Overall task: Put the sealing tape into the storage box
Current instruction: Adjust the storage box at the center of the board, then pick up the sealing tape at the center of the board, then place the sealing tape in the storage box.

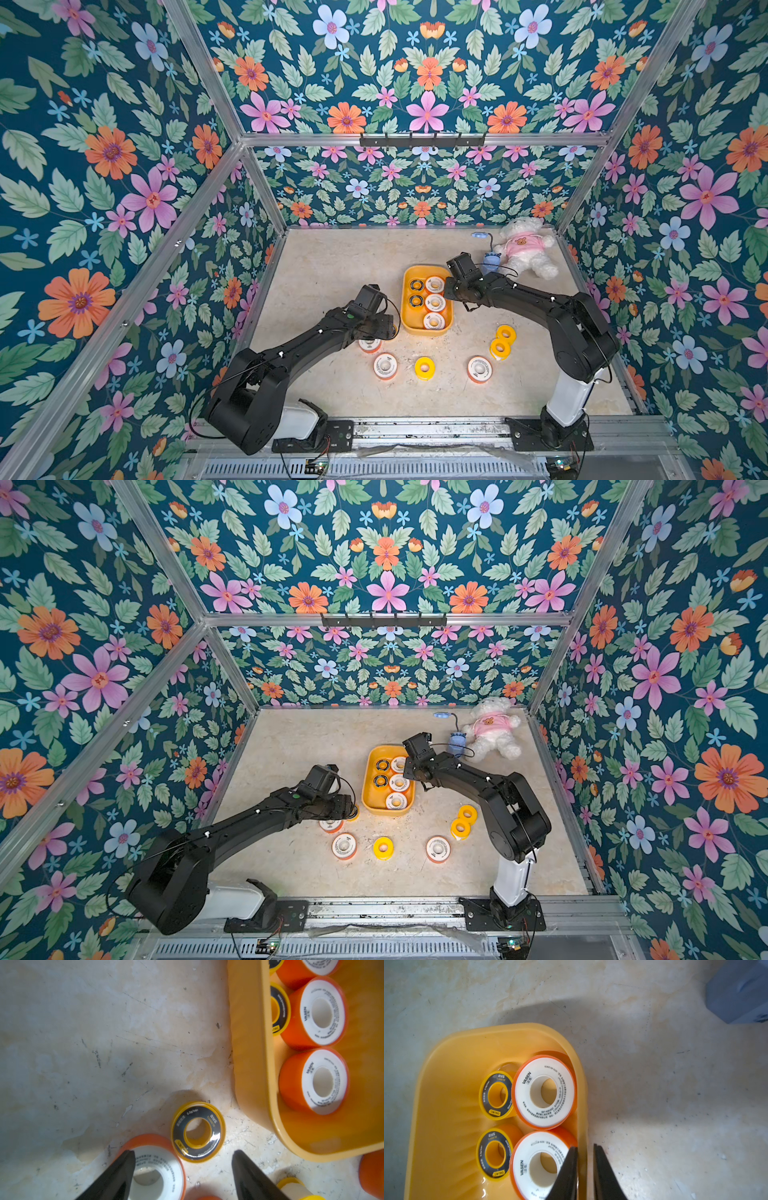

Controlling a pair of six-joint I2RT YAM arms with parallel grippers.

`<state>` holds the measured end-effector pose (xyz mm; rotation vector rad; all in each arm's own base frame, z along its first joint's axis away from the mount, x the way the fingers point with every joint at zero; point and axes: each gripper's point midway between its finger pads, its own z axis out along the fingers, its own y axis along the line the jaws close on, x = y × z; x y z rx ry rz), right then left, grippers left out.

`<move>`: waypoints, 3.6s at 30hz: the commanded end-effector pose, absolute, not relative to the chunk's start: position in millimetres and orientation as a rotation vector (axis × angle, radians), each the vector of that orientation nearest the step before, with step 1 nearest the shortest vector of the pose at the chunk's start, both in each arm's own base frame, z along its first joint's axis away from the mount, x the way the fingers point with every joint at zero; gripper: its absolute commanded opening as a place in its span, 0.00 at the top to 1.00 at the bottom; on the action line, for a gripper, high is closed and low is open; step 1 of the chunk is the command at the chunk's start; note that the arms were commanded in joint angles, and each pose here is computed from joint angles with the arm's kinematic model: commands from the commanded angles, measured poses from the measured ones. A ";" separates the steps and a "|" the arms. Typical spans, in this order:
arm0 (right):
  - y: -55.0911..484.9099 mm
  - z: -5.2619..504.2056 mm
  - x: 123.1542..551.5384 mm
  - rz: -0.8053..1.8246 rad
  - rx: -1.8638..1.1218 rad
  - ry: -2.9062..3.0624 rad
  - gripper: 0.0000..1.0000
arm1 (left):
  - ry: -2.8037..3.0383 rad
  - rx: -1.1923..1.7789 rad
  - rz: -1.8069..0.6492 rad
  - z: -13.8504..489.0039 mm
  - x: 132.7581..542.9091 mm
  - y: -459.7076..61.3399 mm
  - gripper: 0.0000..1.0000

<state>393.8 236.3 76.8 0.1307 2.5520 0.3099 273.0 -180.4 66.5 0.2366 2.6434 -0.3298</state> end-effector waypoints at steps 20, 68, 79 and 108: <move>220.4 77.9 392.5 0.279 0.163 2.548 0.79 | 2.671 0.484 -0.187 43.8 274.8 -204.6 0.16; 242.1 79.2 392.7 0.394 0.043 2.553 0.77 | 2.590 0.427 -0.181 84.7 288.4 -209.8 0.41; 255.8 81.2 395.6 0.408 -0.029 2.552 0.79 | 2.500 0.396 -0.245 124.2 300.3 -222.5 0.41; 262.3 85.0 395.9 0.451 -0.033 2.536 0.78 | 2.543 0.670 -0.210 96.2 295.1 -282.9 0.40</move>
